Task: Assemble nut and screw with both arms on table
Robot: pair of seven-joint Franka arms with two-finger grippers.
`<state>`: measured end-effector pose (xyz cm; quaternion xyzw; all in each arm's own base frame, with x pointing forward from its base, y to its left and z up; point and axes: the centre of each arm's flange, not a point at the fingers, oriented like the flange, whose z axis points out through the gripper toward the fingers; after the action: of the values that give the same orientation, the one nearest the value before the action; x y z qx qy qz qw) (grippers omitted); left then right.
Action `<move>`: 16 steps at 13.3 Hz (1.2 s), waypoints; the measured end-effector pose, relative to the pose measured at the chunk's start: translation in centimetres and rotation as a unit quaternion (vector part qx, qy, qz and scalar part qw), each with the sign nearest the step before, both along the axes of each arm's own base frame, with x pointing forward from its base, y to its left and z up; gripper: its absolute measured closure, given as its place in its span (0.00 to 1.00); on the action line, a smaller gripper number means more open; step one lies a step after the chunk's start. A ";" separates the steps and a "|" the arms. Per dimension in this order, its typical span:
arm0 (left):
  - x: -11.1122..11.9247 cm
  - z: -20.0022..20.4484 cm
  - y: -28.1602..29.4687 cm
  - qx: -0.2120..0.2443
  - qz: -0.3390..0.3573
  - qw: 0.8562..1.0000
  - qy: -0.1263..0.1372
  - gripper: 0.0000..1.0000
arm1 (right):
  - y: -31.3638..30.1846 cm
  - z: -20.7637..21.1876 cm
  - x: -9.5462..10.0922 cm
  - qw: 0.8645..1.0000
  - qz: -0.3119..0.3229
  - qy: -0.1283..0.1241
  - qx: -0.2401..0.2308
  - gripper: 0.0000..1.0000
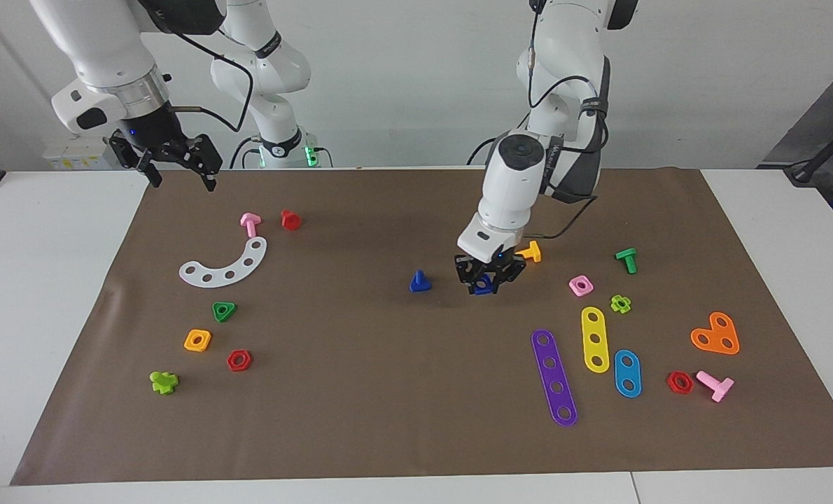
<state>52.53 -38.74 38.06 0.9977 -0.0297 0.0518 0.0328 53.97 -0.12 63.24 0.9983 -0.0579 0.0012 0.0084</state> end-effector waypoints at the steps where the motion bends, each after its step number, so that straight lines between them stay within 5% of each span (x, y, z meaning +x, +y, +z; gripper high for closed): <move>1: -0.7 -0.4 -1.0 0.001 -0.002 1.000 0.003 0.52 | 0.0 0.0 0.0 1.000 0.000 0.000 0.000 0.00; 16: -2.4 -2.9 -4.4 -0.007 -0.020 1.000 -0.005 0.52 | 0.0 0.1 0.0 1.000 0.000 0.000 0.000 0.00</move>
<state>50.10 -43.10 35.16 0.9963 -0.0499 0.0565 0.0407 53.93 -0.09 63.29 0.9983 -0.0576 0.0015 0.0081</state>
